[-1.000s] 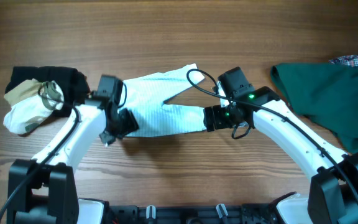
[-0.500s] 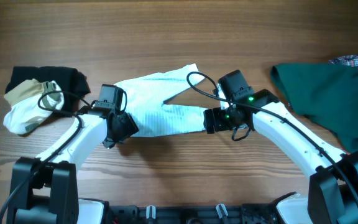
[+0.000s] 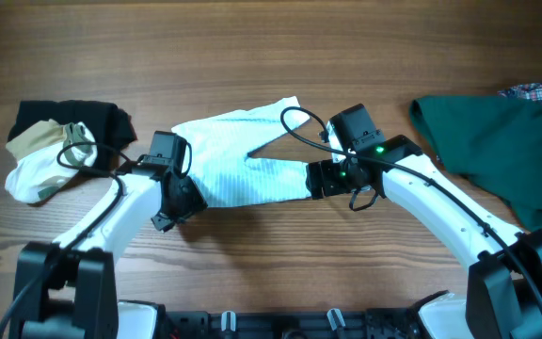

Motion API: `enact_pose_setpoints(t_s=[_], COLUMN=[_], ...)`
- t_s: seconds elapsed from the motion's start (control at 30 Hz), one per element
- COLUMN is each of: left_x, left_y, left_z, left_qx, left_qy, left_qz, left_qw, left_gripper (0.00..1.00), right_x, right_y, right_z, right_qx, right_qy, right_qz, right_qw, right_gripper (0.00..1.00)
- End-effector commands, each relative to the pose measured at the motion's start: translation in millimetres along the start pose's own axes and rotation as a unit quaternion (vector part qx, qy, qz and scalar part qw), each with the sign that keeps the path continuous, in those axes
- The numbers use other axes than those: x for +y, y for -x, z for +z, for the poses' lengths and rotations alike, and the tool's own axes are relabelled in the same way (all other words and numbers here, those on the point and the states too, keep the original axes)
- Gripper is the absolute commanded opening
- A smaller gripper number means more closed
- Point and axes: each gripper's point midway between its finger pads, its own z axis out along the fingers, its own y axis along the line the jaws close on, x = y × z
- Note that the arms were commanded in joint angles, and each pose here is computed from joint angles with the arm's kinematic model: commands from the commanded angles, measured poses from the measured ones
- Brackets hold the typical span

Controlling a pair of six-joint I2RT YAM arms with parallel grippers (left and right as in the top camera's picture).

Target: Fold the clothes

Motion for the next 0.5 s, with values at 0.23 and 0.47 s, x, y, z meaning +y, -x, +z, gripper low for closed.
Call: enact_pose_setpoints(t_s=[0.23,0.47], left_x=[-10.7,-10.0], left_y=[14.5,21.9], left_z=[-20.0,-19.0], left_qx=[-0.047,-0.064], left_qy=[-0.037,-0.03], left_qz=[0.008,0.007], left_qw=[0.998,0.997], left_gripper=[0.69,0.7], right_x=[12.9,9.2], right_y=[-2.5,-10.1], right_z=[-0.6,16.1], right_qx=[0.005,0.035], right_qy=[0.04,0.035], right_qz=[-0.023,0.012], right_qw=[0.999,0.999], right_gripper=[0.92,0.91])
